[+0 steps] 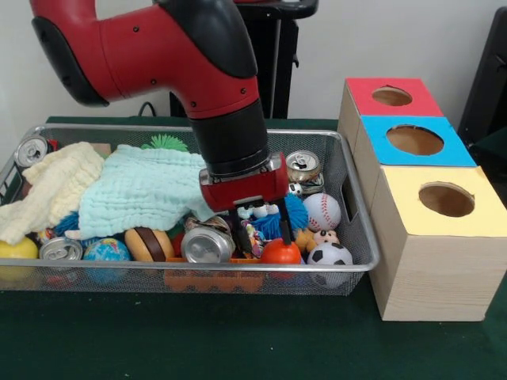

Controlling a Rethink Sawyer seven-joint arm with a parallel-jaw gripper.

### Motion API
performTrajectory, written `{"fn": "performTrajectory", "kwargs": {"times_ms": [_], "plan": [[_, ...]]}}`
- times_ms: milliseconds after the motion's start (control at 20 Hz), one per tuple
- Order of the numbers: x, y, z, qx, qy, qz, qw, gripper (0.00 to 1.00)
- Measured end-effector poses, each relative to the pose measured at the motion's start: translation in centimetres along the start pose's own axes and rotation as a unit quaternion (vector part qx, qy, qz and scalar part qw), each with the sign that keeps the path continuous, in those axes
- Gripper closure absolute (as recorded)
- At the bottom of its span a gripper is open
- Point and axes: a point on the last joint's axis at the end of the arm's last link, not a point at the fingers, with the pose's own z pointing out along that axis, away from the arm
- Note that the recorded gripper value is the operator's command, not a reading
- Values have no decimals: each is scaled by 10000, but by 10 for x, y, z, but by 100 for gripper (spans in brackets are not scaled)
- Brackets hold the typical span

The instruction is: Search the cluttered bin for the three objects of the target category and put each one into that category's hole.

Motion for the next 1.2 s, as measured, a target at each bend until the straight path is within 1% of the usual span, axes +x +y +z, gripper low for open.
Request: {"fn": "performTrajectory", "kwargs": {"times_ms": [250,300,500,750,950,1200], "plan": [[0,-15,-7,-77,74,126,9999,0],[0,-21,-10,-89,102,160,9998,0],[1,-27,-12,-87,129,161,9997,0],[2,-25,-11,-57,116,32,9999,0],[4,-20,-6,-56,99,-135,9998,0],[9,-14,1,-74,133,-233,9996,0]]}}
